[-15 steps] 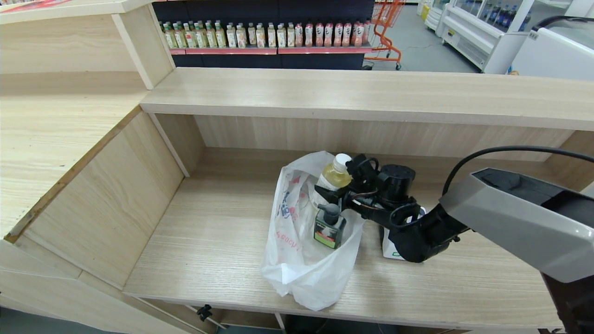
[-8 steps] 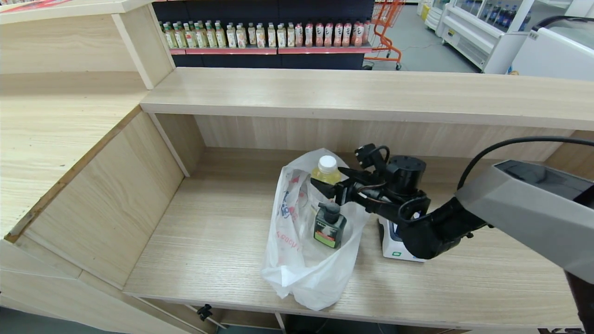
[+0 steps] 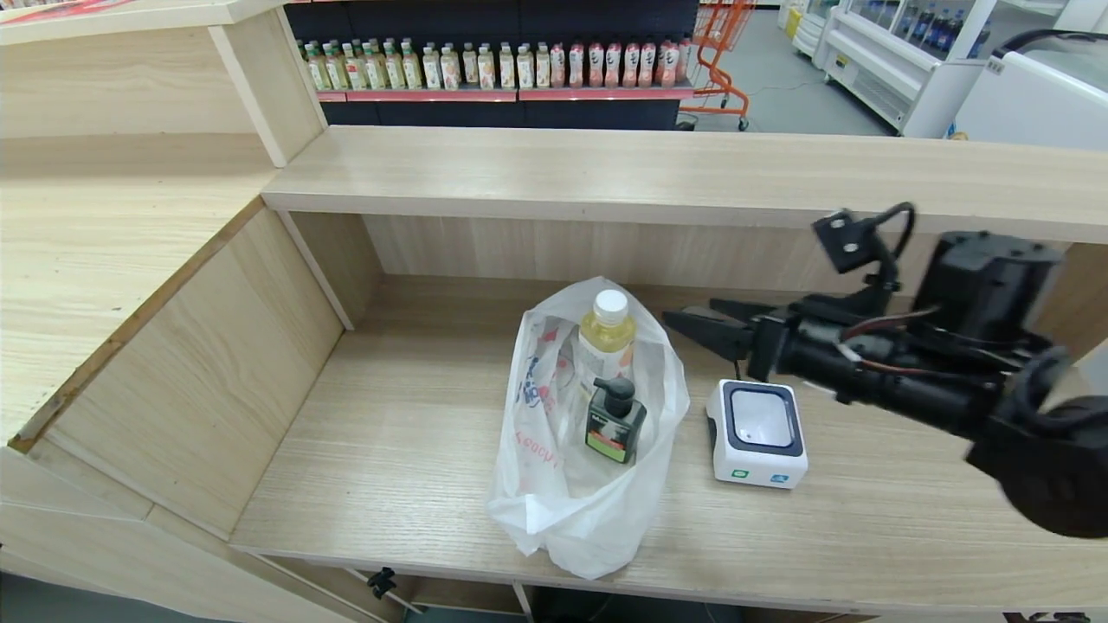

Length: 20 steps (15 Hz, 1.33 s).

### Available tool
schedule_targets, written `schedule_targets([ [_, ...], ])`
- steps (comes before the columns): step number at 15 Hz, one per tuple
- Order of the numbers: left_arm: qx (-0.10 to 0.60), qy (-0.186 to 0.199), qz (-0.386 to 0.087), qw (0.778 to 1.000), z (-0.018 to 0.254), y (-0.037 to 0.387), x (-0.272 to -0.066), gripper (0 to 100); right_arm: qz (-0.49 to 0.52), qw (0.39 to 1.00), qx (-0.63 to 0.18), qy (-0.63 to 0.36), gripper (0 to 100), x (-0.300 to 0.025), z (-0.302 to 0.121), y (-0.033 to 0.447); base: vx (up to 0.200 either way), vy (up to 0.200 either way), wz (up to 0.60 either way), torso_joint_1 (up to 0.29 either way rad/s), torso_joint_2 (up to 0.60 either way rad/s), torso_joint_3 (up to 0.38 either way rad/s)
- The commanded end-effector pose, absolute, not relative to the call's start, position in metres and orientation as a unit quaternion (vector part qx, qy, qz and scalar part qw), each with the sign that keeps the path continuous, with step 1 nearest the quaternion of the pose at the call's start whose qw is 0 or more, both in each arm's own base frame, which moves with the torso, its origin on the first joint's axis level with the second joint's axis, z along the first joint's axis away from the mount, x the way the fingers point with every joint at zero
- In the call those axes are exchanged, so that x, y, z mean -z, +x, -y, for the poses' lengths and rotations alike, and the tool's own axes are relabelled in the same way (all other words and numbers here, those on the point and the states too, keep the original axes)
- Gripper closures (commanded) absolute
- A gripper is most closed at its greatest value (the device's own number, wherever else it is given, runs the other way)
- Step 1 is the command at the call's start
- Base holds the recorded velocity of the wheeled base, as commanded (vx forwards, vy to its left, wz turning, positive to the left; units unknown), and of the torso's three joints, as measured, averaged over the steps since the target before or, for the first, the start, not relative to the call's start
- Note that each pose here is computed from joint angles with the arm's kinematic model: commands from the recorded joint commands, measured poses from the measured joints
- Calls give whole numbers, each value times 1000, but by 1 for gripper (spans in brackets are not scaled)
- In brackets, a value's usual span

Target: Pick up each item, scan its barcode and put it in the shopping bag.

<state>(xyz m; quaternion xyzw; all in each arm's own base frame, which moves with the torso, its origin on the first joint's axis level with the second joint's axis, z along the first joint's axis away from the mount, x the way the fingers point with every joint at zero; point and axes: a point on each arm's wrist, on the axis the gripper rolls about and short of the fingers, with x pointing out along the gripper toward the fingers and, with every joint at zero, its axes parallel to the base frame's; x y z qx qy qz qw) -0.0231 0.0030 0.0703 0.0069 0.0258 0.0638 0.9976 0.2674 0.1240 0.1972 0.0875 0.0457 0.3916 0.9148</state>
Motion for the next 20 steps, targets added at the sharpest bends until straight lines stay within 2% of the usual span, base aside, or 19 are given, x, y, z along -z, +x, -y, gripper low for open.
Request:
schedule_targets([
  [1, -64, 7, -26, 998, -3, -23, -70, 0, -35, 944, -315, 89, 0, -208, -49, 134, 0, 0, 0, 0, 0, 0],
  [4, -64, 6, -26, 998, -3, -23, -70, 0, -91, 992, -76, 49, 0, -155, -6, 33, 0, 0, 0, 0, 0, 0],
  [5, -64, 7, -26, 998, -3, -23, -70, 0, -73, 995, -48, 48, 0, -140, -1, 14, 0, 0, 0, 0, 0, 0],
  [8, -63, 7, -26, 998, -3, -23, -70, 0, -17, 1000, 9, -9, 0, -88, 0, -13, 0, 0, 0, 0, 0, 0],
  [9, -64, 7, -26, 998, -3, -23, -70, 0, -1, 1000, 15, -2, 0, -79, 0, -21, 0, 0, 0, 0, 0, 0],
  [15, -64, 6, -26, 998, -3, -23, -70, 0, 2, 1000, 8, 8, 0, -76, 0, -23, 0, 0, 0, 0, 0, 0],
  [16, -64, 6, -26, 998, -3, -23, -70, 0, 1, 1000, 8, 8, 100, -76, 0, -23, 0, 0, 0, 0, 0, 0],
  [20, -64, 6, -26, 998, -3, -23, -70, 0, 1, 1000, 8, 8, 100, -76, 0, -23, 0, 0, 0, 0, 0, 0],
])
